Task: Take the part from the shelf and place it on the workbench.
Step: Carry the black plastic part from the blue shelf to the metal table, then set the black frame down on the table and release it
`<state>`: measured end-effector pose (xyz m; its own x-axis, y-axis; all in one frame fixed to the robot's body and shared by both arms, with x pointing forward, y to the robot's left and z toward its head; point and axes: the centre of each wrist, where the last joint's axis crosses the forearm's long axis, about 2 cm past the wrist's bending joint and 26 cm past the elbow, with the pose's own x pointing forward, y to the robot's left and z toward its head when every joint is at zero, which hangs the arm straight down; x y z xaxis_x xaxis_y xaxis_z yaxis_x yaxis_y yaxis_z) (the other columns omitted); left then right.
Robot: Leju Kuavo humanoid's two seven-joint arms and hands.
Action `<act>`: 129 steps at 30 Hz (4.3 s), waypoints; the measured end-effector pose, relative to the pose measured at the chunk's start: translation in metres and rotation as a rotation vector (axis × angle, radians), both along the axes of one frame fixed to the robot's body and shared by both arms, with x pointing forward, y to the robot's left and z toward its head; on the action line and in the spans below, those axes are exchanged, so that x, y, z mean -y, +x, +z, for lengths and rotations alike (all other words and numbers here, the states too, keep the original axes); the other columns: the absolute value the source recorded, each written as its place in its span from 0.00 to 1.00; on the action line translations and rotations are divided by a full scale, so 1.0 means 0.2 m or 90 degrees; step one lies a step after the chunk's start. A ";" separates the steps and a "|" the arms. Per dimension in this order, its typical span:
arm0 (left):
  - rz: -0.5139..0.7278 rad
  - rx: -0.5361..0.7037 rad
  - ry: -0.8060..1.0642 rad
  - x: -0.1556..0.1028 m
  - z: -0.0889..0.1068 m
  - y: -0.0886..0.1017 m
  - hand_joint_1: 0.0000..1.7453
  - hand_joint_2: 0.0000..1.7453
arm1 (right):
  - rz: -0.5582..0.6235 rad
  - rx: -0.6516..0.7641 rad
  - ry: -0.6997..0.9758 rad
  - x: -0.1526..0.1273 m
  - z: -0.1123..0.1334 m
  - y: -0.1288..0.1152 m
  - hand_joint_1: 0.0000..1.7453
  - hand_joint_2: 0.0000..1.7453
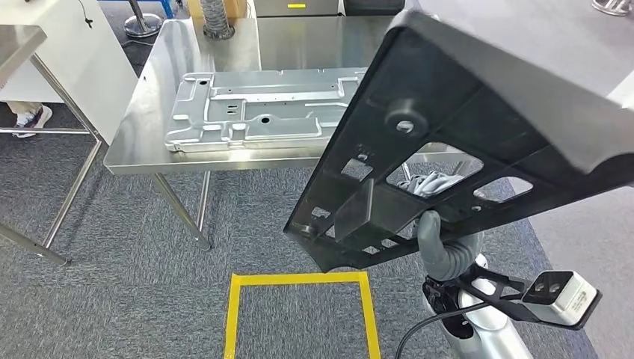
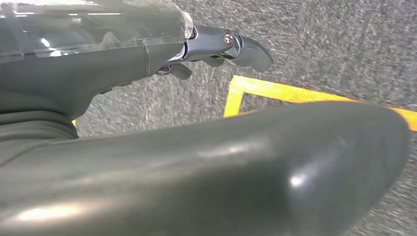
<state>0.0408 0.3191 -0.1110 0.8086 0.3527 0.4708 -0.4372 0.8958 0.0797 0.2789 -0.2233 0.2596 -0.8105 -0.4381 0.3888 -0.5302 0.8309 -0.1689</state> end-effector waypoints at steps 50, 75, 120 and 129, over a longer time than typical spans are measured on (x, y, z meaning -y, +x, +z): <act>-0.005 0.006 0.001 0.01 0.00 0.01 0.00 0.00 | 0.014 0.030 0.031 0.02 0.08 -0.01 1.00 1.00; 0.012 0.005 0.008 -0.03 0.00 0.00 0.00 0.00 | -0.026 0.058 0.052 -0.01 0.11 -0.08 1.00 1.00; -0.047 0.042 0.008 -0.05 0.01 0.06 0.00 0.00 | -0.853 0.229 -0.897 -0.04 -0.02 0.93 1.00 1.00; -0.061 0.053 0.014 -0.05 0.01 0.05 0.00 0.00 | -0.771 0.254 -0.893 -0.17 -0.10 0.89 1.00 1.00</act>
<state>0.0513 0.3299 -0.1092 0.7956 0.2653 0.5447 -0.3563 0.9320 0.0664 0.4577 -0.1903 0.2400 -0.5168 0.7805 -0.3518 0.3882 -0.1527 -0.9089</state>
